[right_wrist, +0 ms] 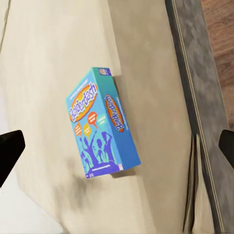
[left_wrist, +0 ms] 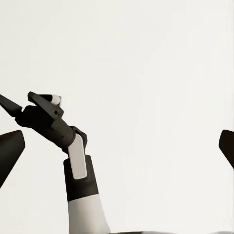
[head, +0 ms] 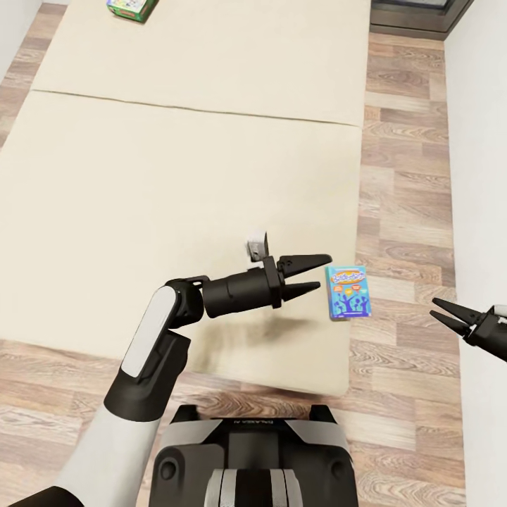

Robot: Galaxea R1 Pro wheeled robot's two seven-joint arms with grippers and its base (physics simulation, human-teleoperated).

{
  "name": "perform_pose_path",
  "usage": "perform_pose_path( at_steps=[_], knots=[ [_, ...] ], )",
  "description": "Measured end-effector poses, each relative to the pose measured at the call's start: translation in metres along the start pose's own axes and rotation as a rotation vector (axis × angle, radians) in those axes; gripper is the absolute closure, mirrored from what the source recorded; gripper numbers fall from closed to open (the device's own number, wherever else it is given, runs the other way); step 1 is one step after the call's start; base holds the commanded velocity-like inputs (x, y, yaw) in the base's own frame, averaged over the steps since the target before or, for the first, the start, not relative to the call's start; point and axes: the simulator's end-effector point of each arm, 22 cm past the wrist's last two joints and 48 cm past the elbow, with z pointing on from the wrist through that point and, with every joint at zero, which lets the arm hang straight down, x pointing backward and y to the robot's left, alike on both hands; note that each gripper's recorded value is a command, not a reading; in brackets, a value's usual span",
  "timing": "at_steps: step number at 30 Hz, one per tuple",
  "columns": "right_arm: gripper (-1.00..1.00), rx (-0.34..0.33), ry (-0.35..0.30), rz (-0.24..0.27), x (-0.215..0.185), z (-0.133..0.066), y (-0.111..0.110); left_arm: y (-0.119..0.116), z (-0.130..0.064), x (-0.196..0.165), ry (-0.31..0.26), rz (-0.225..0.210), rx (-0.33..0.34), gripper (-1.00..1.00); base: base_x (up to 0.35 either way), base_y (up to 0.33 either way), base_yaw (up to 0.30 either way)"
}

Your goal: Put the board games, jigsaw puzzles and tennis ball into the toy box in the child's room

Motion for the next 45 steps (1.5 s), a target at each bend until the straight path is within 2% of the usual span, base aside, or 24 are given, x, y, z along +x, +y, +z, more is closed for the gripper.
perform_pose_path(
  at_steps=[8,17,45],
  knots=[
    [-1.00,-0.014,0.021,0.022,0.009,0.011,-0.013,0.003,0.000,-0.004,-0.006,-0.003,0.045,-1.00,0.000,0.000,0.000],
    [-1.00,-0.048,0.031,0.031,0.016,0.021,-0.020,0.016,-0.002,-0.009,-0.011,-0.004,0.058,-1.00,0.000,0.000,0.000],
    [-1.00,-0.089,0.022,-0.013,0.005,0.018,0.004,0.002,-0.001,-0.006,-0.011,0.018,0.060,-1.00,0.000,0.000,0.000]
  ],
)
